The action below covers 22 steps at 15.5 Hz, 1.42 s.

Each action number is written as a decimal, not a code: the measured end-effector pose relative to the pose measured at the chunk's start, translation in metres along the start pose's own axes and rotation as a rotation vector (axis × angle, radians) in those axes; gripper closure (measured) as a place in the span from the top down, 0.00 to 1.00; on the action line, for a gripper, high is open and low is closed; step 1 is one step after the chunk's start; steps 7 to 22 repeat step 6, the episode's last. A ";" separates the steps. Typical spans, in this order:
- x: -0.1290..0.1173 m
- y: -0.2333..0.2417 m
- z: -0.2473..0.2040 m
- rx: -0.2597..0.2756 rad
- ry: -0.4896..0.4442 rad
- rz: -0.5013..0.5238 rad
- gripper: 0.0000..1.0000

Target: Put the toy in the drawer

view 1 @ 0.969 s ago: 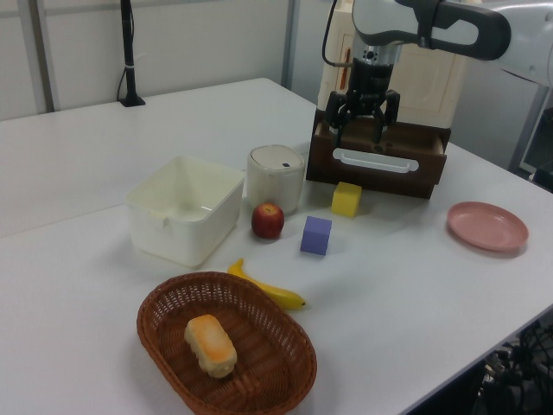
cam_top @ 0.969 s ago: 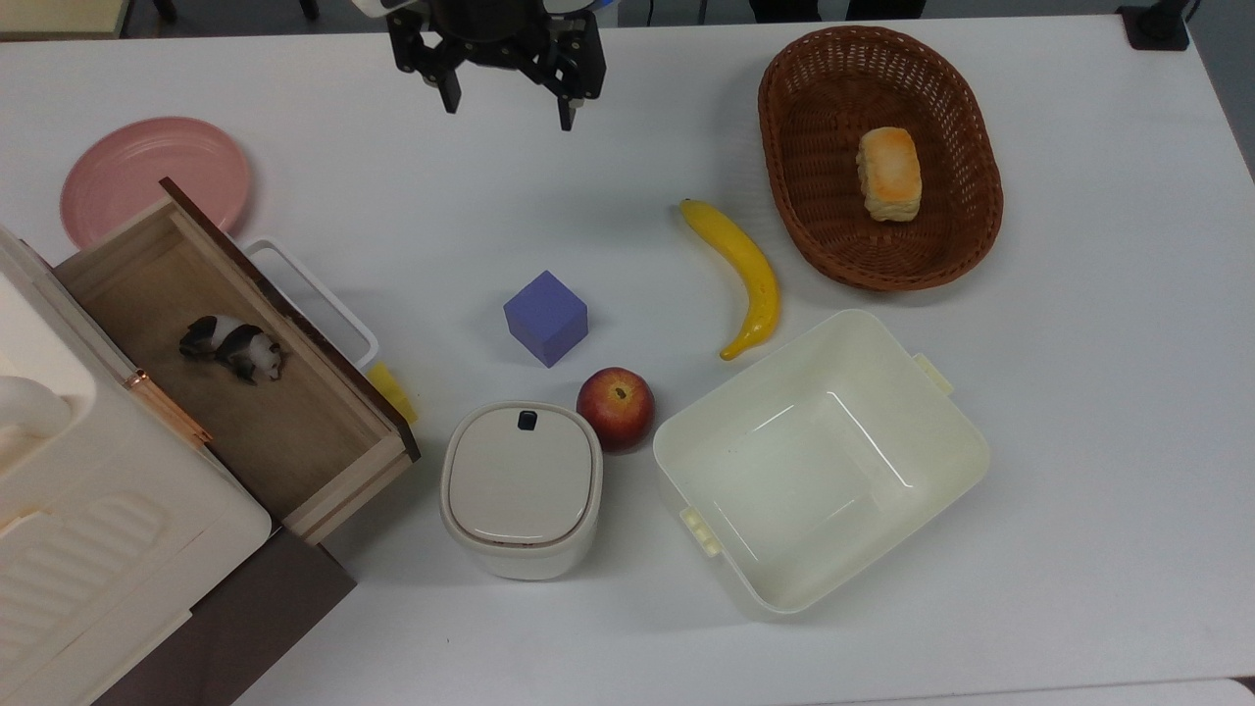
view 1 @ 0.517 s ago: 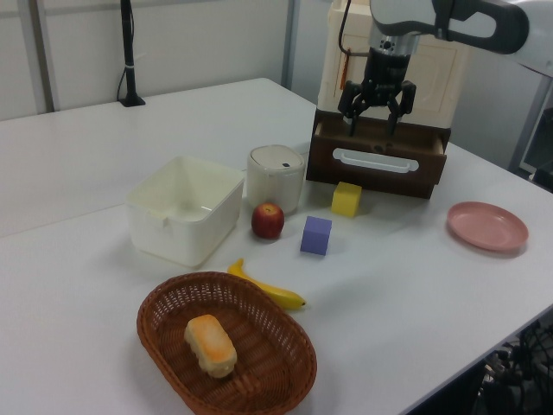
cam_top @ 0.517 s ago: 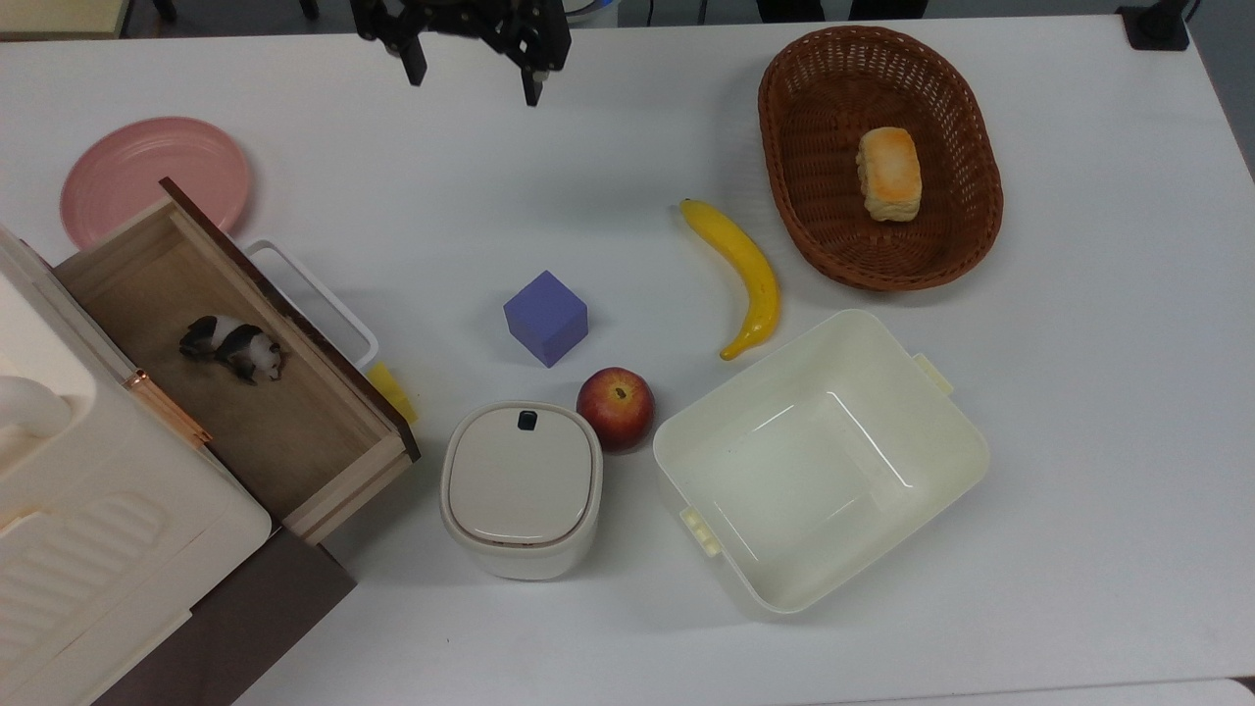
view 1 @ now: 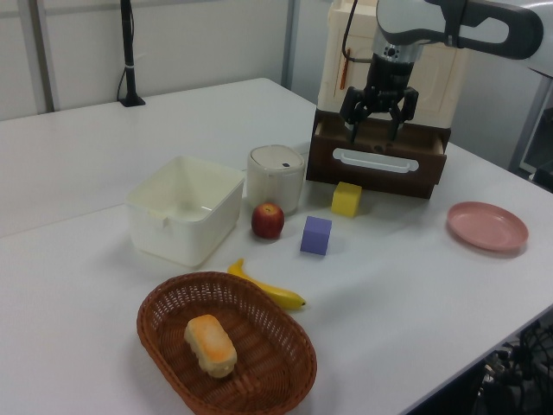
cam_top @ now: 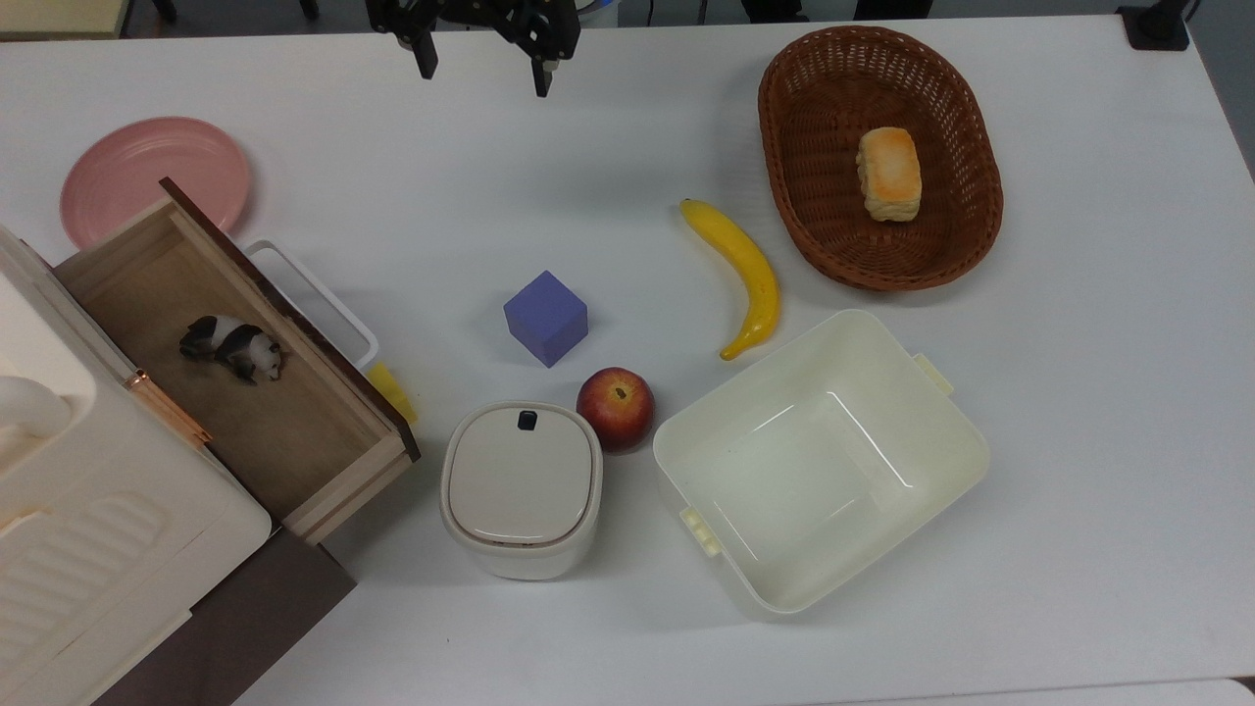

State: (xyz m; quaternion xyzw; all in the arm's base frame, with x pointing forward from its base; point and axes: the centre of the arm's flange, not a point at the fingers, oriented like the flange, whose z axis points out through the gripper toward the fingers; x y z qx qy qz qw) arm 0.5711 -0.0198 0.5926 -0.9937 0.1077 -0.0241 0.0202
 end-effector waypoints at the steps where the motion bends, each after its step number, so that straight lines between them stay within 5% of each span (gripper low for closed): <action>1: 0.000 0.001 -0.001 0.000 0.001 0.002 1.00; 22: 0.000 0.005 -0.002 0.001 0.003 0.008 1.00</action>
